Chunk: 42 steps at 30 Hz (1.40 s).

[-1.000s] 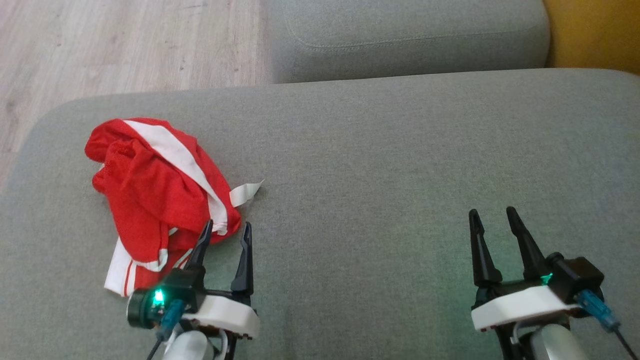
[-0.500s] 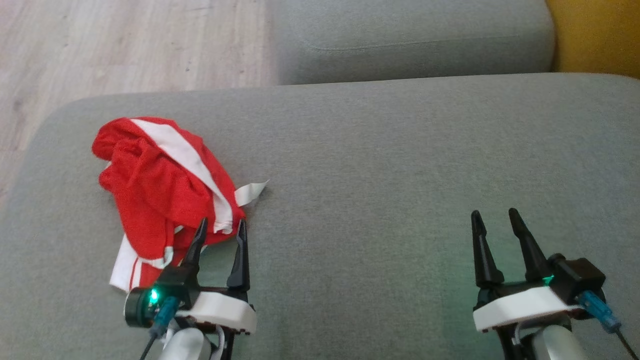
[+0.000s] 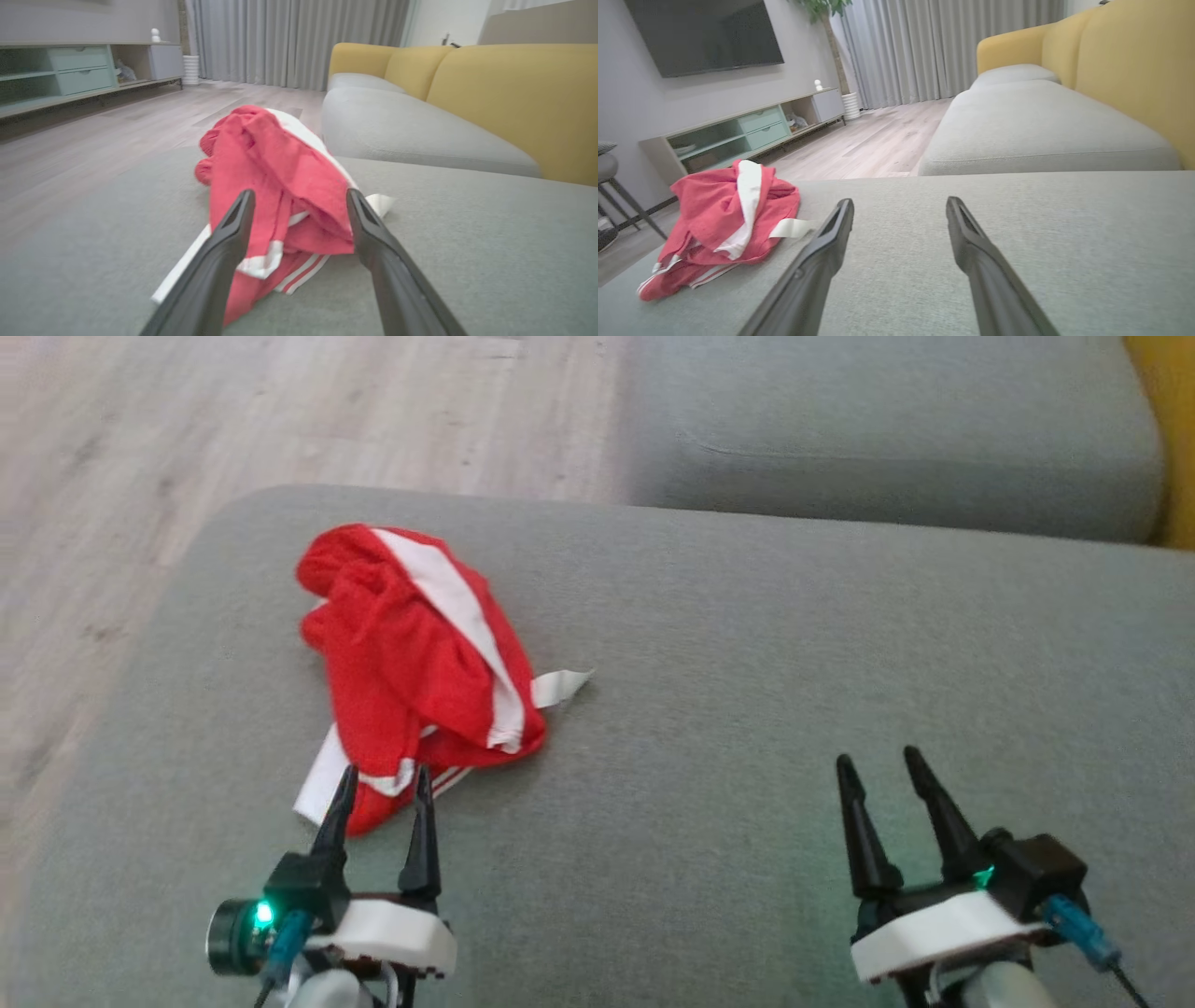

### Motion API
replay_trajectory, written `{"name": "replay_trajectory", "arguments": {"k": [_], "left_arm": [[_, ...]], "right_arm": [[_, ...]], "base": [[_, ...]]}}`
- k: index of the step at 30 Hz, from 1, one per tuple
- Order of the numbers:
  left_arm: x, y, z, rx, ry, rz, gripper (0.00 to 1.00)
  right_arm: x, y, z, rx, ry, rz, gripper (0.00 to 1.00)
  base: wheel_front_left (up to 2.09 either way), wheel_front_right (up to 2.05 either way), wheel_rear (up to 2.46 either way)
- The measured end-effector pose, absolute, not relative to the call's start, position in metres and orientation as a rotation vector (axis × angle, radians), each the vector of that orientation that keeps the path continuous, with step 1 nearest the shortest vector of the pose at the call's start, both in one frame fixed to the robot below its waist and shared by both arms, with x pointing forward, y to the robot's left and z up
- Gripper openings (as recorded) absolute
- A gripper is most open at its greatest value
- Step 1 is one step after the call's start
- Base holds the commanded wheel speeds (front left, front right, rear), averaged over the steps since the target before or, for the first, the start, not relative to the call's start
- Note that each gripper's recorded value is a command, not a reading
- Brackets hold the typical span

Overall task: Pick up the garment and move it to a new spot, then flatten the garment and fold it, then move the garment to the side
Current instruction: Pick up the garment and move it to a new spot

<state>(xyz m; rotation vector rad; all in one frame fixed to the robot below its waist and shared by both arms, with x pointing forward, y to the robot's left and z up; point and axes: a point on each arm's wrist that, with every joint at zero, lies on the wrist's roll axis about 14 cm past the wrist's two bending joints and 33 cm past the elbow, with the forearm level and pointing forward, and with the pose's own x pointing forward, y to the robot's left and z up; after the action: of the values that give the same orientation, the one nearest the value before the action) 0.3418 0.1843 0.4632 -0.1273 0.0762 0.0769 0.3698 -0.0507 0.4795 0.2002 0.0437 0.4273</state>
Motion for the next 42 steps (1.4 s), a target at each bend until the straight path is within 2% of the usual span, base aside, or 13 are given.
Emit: {"name": "replay_trajectory", "arguments": {"k": [13,28,31,37,42], "left_arm": [[0.292,0.238,0.456,-0.134,0.075,0.267,1.00],[0.286,0.247,0.452,-0.129,0.088,0.280,1.00],[0.302,0.250,0.457,-0.081,0.092,0.230,1.00],[0.371,0.249,0.496,0.009,0.113,0.095,1.00],[0.427,0.248,0.511,0.065,0.215,0.011,1.00]], "right_arm": [[0.356,0.016,0.481,0.202,0.065,0.639,1.00],[0.349,0.029,0.477,0.210,0.089,0.681,1.00],[0.349,0.027,0.472,0.212,0.101,0.674,1.00],[0.363,0.011,0.461,0.227,0.125,0.615,1.00],[0.377,0.004,0.450,0.236,0.143,0.583,1.00]], "base": [[0.00,0.00,0.00],[0.00,0.00,0.00],[0.00,0.00,0.00],[0.00,0.00,0.00],[0.00,0.00,0.00]]}}
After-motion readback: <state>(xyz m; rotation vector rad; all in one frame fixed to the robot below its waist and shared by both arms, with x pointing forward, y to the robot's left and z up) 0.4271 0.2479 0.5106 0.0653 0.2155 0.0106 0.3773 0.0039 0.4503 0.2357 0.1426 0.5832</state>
